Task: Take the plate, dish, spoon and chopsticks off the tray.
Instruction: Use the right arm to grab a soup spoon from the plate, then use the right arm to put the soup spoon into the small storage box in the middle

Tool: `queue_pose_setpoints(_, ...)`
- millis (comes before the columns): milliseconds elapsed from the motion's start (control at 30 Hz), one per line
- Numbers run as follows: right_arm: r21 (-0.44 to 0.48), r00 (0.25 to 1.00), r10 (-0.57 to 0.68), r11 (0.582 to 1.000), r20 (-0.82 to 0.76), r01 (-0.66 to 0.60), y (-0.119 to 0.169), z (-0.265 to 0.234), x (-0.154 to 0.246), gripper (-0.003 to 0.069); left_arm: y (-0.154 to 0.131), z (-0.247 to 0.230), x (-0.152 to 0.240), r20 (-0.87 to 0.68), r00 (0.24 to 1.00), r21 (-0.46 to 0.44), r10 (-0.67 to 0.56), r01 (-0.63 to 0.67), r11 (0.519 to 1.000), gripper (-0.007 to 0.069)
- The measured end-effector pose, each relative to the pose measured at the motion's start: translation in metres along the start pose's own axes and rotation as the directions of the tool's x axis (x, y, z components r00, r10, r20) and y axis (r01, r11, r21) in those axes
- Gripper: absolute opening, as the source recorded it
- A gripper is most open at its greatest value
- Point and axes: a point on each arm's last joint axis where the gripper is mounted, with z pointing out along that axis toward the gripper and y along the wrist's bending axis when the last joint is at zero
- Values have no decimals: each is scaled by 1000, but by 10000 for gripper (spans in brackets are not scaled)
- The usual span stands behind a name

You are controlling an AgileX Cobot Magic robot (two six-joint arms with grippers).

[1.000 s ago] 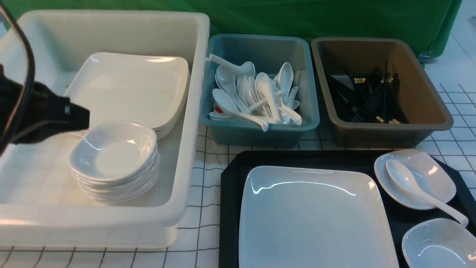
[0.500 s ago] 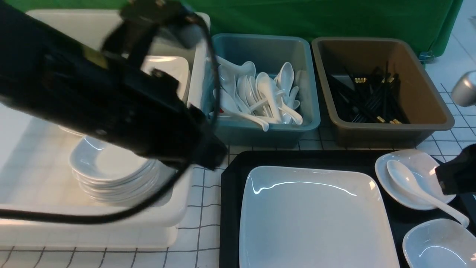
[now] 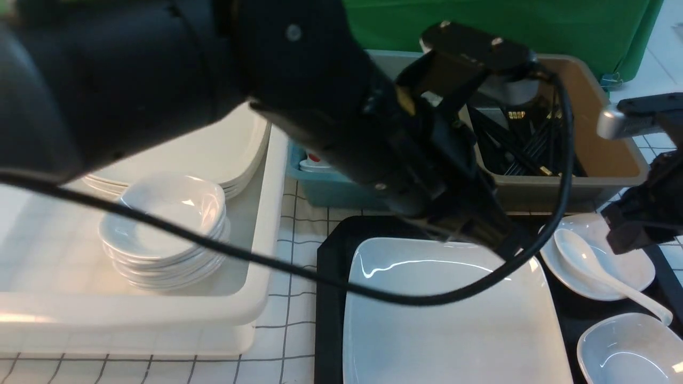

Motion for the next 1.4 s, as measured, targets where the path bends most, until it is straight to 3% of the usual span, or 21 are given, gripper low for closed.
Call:
queue_pose_setpoints(67,-1,1000,-21,1000,-17,21,-3,16,-6,386,3,10,-5,-6,1000,-1,9,-9,1000,-3)
queue_pose_setpoints(167,3,997,-45,999,-63,45,-8,37,-9,449,9,27,-9,-23,1000,-1,14,-14,1000,-3)
queue_pose_setpoints(400,69,982,-67,994,-178,80,-22,72,-6,465,18,56,-11,-13,1000,-7,-8,8,1000,-3)
queue_pose_setpoints(667,68,977,-45,996,-210,60,-25,91,-6,464,20,62,-10,-10,1000,-10,-13,13,1000,-2)
queue_pose_setpoints(800,66,972,-26,997,-232,43,-25,96,-5,406,20,62,-10,-10,1000,-10,-13,13,1000,-2)
queue_pose_setpoints(933,58,966,-22,998,-259,38,-25,98,-2,167,20,62,-11,-9,1000,-10,-13,13,1000,-1)
queue_pose_setpoints(967,56,965,-20,998,-263,36,-25,97,-2,151,20,62,-11,-9,1000,-10,-13,13,1000,-1)
queue_pose_setpoints(1167,3,960,6,1000,-279,-5,-16,80,-1,167,20,61,-12,-4,1000,-12,-27,27,1000,-1)
queue_pose_setpoints(1400,-87,984,-84,994,-155,71,25,12,1,167,32,39,-26,14,1000,-134,-2,4,991,-1)
